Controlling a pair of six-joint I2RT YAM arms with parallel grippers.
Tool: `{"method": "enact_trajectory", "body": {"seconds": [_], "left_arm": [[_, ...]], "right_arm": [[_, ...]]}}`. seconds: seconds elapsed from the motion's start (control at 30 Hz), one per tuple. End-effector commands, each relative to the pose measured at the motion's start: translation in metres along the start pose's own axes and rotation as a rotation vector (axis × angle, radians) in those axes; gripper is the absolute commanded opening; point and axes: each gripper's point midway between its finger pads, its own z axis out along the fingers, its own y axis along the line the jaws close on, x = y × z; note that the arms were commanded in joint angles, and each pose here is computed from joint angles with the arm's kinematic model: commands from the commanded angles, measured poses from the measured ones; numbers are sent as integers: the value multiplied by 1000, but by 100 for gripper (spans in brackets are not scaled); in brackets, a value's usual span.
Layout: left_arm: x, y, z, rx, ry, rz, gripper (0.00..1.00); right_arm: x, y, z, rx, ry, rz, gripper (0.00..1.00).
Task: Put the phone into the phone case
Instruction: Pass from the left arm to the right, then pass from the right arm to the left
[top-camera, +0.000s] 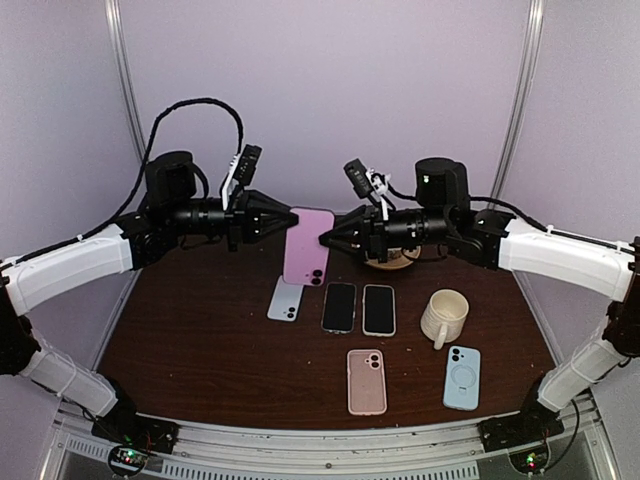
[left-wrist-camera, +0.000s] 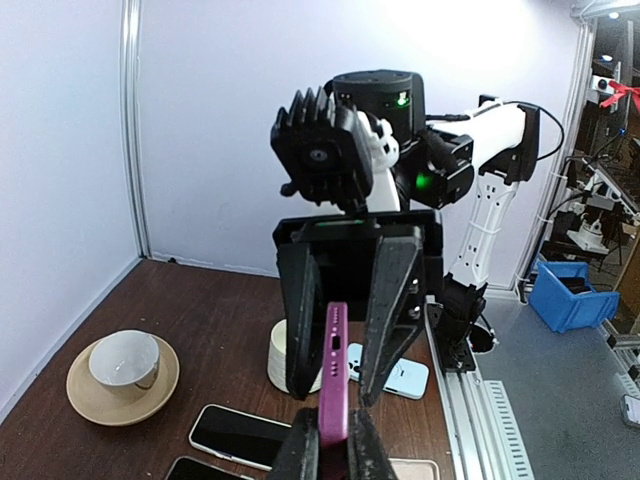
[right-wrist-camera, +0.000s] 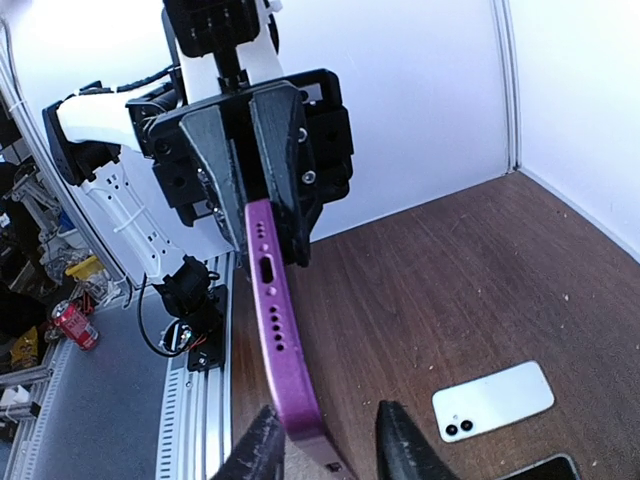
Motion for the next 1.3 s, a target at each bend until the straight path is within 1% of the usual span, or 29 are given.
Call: {"method": "enact_trajectory", "body": {"seconds": [0.0,0.1,0.13,0.27,0.3,0.37,0.4,0.43,0.47,0.5,0.6,0.63,0.67,0.77,0.8,0.87,0.97,1.0,1.1,1.17,1.27], "left_arm": [[-53,-19,-8,39,-142,113,0],[-55,-18,-9,32,-155,113,0],[-55,-19,-9,35,-155,111,0],[-50,-13,-7,14,-130,69,0],[-48,-9,-7,-8,-120,50,9],[-45,3,-8,-84,-93,8,47],[-46,8,-10,-123,-79,-9,58],[-45,12,-12,-157,-57,-24,67],[-45,15,-14,-188,-36,-36,73],[-40,20,-16,-219,3,-68,77],[-34,33,-20,-298,96,-147,80],[-25,40,-19,-322,143,-203,81],[-27,44,-20,-340,151,-231,81],[-13,58,-10,-341,204,-390,82],[-13,58,-5,-313,203,-423,84],[-13,55,6,-242,195,-488,89],[-7,53,17,-173,196,-572,93],[-4,53,19,-169,197,-580,95],[3,52,24,-167,201,-579,95],[9,52,26,-157,204,-597,92],[16,53,27,-152,215,-621,86]], "right_arm": [[-15,13,5,-68,-35,-22,26],[-17,15,5,-72,-42,-46,4],[-19,15,4,-67,-46,-56,0],[-22,10,-2,-7,-48,-93,0],[-24,5,-4,37,-48,-120,0],[-22,-12,-14,174,-21,-173,0],[-20,-21,-20,256,-1,-217,0],[-18,-32,-27,343,27,-277,0],[-16,-39,-34,421,61,-362,0],[-13,-47,-40,500,101,-457,0],[-10,-59,-52,691,229,-799,0],[-11,-59,-52,731,261,-925,0],[-13,-62,-55,777,285,-1037,0],[-25,-53,-52,854,275,-1347,0],[-28,-49,-50,870,271,-1443,0],[-30,-47,-46,907,280,-1585,0],[-41,-44,-41,975,283,-1726,0],[-44,-43,-39,994,277,-1769,0],[-58,-36,-36,1064,231,-1850,0],[-64,-30,-34,1078,191,-1863,0],[-68,-25,-29,1072,178,-1887,0]]}}
